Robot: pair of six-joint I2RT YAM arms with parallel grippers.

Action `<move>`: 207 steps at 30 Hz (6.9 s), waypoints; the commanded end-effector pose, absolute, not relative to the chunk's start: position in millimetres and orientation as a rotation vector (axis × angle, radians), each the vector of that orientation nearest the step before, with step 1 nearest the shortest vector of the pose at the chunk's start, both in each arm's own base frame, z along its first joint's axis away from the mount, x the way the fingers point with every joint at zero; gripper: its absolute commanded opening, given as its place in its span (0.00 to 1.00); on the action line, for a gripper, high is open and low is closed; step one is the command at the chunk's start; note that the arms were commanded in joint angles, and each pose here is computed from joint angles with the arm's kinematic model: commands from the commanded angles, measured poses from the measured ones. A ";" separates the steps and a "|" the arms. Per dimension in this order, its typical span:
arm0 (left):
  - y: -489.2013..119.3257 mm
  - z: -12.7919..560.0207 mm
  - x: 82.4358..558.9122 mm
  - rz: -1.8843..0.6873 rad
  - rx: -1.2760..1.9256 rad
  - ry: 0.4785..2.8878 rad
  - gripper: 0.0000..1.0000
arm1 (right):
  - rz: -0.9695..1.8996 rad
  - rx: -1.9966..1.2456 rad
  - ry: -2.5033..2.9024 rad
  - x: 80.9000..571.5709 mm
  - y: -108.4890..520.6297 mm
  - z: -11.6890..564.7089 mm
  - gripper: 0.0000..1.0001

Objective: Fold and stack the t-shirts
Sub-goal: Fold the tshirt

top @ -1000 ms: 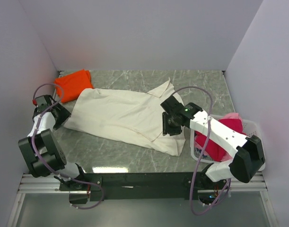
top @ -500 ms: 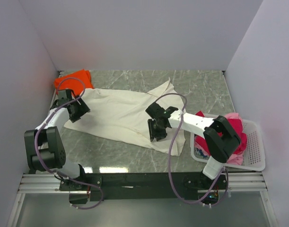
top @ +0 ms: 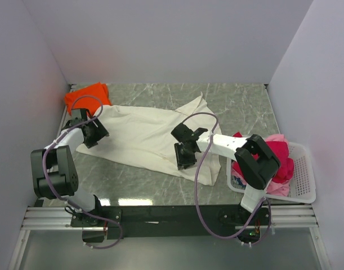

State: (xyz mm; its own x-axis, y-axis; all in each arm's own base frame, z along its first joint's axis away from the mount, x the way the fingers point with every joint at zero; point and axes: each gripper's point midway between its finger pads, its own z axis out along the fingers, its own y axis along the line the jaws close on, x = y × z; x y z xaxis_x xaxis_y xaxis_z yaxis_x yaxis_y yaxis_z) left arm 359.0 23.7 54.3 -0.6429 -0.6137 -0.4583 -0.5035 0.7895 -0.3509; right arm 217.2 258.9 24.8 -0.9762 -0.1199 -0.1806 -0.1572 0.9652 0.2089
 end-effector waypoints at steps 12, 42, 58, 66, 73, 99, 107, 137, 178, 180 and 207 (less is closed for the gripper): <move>17.8 42.0 353.7 -0.286 -0.830 2.422 0.71 | 0.287 -0.245 2.873 238.1 268.4 40.0 0.01; 16.3 19.1 341.8 -0.271 -0.832 2.492 0.71 | 0.069 -0.415 2.807 306.6 286.0 48.5 0.00; 17.2 13.0 339.6 -0.257 -0.833 2.516 0.71 | 0.034 -0.451 2.809 337.5 286.4 40.5 0.00; 18.2 9.2 337.7 -0.248 -0.842 2.528 0.71 | 0.028 -0.477 2.785 356.7 290.5 47.5 0.00; 18.0 5.8 337.8 -0.246 -0.846 2.536 0.70 | 0.045 -0.475 2.763 367.8 296.0 54.4 0.00; 17.3 11.7 339.5 -0.253 -0.830 2.516 0.71 | 0.212 -0.297 2.619 373.8 298.0 143.5 0.40; 17.1 9.0 339.8 -0.255 -0.831 2.519 0.72 | 0.200 -0.153 2.730 301.0 246.5 101.6 0.39; 20.1 -9.5 274.4 -0.134 -1.124 2.537 0.79 | 0.037 0.242 3.100 125.8 139.4 -18.8 0.35; -12.0 -4.3 301.8 -0.363 -1.128 2.425 0.81 | 0.219 -0.074 2.936 208.6 208.6 9.1 0.33; -11.8 -9.9 288.7 -0.344 -1.190 2.423 0.81 | 0.219 -0.068 2.957 200.5 205.1 5.7 0.33; 17.9 83.1 264.4 -0.224 -1.263 2.105 0.88 | 0.285 -0.126 2.889 165.8 210.4 59.1 0.33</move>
